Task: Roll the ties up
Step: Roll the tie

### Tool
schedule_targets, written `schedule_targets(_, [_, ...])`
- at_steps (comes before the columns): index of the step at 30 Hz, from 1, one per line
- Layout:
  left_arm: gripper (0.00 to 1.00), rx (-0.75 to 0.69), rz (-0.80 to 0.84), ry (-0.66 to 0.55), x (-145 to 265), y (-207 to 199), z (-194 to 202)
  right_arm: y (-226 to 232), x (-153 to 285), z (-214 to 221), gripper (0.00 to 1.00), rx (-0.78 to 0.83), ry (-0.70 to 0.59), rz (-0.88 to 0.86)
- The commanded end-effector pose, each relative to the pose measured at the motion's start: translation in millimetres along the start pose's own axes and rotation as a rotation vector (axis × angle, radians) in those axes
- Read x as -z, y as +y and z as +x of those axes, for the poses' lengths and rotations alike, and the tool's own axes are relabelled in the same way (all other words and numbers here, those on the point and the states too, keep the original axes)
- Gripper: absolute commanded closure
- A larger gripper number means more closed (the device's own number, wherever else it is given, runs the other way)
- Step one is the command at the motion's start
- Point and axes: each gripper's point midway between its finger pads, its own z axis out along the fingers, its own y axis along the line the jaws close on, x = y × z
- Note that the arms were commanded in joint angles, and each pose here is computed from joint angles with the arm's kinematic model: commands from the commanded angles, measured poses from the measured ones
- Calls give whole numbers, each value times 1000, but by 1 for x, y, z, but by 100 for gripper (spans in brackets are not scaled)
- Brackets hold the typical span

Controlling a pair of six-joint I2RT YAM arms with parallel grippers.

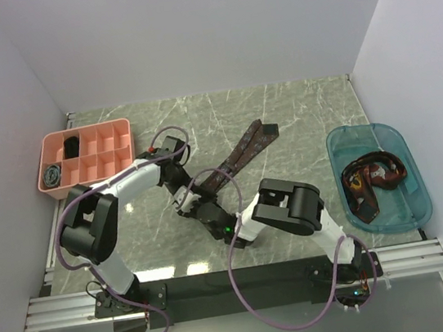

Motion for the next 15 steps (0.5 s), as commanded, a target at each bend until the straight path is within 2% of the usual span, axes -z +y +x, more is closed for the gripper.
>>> schedule_targets(1, [99, -47, 15, 35, 8, -1, 12, 1, -8, -9, 41, -28, -18, 41])
schedule_targets(6, [99, -53, 24, 53, 7, -2, 17, 7, -11, 0, 59, -42, 14, 41])
schedule_targets(8, [99, -54, 25, 51, 8, -2, 17, 9, -10, 7, 73, -46, 34, 37])
schedule_targets(10, [99, -54, 28, 46, 10, -4, 15, 11, -7, 15, 79, -50, 51, 28])
schedule_targets(11, [99, -56, 30, 38, 12, -5, 12, 13, -5, 19, 86, -46, 62, 22])
schedule_targets(15, [94, -38, 60, -6, 23, -13, -7, 18, -1, 31, 98, -48, 90, -6])
